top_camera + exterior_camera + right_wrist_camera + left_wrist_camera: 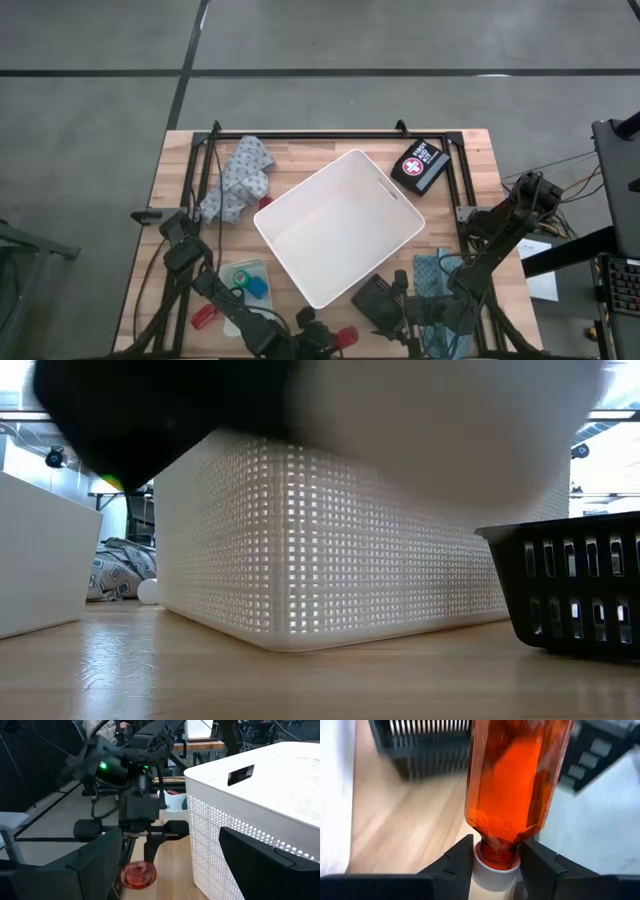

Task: Pick & place medical supplies in basket/bin
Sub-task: Put the middle orange bottle into the black basket

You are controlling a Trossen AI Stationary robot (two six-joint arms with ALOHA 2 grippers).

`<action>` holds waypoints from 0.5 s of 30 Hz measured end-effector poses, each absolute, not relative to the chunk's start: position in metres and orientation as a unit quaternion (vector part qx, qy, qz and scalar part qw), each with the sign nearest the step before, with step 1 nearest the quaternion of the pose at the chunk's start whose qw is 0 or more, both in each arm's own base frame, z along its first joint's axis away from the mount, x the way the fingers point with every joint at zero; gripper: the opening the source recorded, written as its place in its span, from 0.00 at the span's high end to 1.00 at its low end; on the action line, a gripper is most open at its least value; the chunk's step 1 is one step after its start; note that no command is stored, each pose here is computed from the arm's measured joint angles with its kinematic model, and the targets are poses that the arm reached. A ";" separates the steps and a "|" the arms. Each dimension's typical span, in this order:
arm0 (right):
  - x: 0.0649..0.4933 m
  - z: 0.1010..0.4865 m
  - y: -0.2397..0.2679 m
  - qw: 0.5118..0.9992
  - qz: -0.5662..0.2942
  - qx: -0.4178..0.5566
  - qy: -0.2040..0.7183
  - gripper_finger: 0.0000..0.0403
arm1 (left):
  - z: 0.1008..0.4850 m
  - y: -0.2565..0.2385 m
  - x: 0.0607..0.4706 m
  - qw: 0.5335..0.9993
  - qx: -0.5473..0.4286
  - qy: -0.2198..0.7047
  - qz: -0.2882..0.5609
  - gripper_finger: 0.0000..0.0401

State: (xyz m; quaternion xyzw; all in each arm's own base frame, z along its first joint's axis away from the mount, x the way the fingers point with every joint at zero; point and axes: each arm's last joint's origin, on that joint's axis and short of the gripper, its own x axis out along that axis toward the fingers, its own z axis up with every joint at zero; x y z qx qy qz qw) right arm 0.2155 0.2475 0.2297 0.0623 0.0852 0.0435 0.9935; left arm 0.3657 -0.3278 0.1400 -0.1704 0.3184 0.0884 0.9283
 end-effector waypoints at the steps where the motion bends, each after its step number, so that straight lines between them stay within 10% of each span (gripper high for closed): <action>1: 0.215 0.230 0.247 0.993 0.044 0.062 0.085 0.18 | 0.138 -0.327 0.364 0.921 -0.168 0.340 0.084 0.66; 15: 0.215 0.230 0.247 0.993 0.043 0.062 0.086 0.18 | 0.128 -0.316 0.352 0.870 -0.155 0.460 0.087 0.66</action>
